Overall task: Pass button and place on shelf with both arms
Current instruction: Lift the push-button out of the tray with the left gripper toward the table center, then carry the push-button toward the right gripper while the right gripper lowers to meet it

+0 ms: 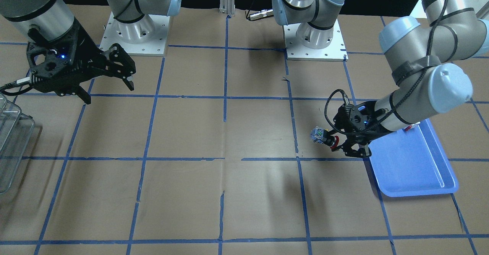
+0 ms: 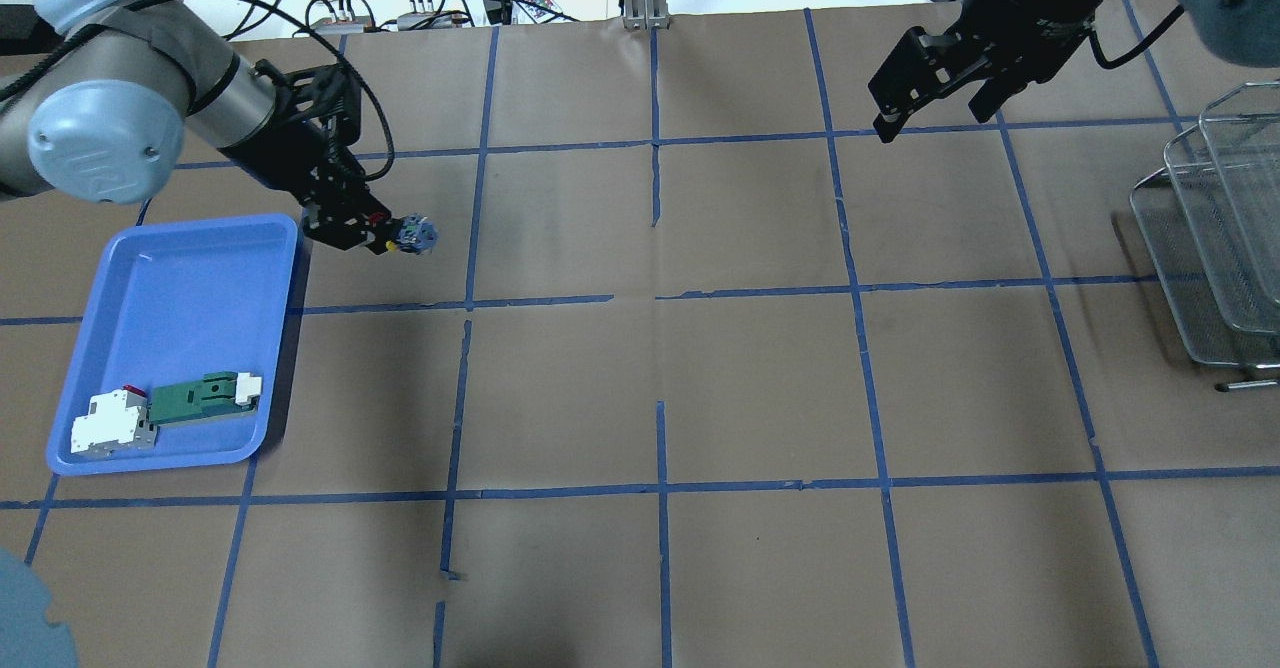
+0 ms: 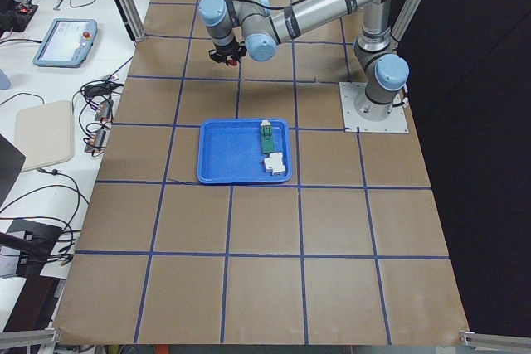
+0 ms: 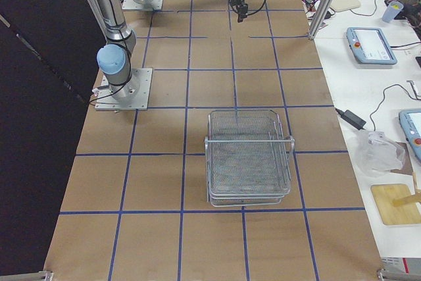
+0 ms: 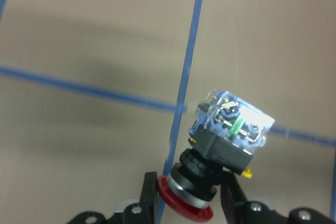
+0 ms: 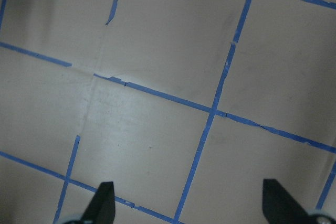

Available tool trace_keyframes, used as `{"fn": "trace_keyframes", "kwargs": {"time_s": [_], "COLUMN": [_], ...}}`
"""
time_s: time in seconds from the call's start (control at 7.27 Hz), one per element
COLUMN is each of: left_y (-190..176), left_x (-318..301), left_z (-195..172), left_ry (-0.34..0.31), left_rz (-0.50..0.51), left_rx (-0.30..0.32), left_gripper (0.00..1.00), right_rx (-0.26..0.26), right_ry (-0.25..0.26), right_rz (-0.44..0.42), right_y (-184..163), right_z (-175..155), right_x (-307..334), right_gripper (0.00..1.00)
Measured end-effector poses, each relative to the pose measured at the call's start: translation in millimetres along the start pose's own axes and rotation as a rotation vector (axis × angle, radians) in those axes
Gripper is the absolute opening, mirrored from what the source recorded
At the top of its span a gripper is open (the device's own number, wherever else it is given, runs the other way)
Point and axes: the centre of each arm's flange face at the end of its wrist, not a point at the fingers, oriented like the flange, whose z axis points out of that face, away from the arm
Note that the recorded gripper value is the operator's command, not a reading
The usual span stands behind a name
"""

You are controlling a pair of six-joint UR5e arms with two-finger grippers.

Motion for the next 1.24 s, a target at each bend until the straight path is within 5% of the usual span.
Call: {"fn": "trace_keyframes", "kwargs": {"time_s": [0.41, 0.69, 1.24], "left_y": [-89, -138, -250], "left_x": [33, 59, 117], "left_z": [8, 15, -9], "left_ry": [0.029, 0.059, 0.070], "left_rz": [-0.040, -0.083, -0.166], "left_rx": [0.110, 0.149, 0.237], "left_gripper": [0.00, 0.00, 0.00], "right_rx": [0.047, 0.100, 0.098], "right_ry": [-0.076, -0.059, -0.067], "right_rz": [-0.346, -0.644, -0.996], "right_y": [16, 18, 28], "right_z": [-21, -30, -10], "right_x": [-10, -17, -22], "right_gripper": [1.00, 1.00, 1.00]}}
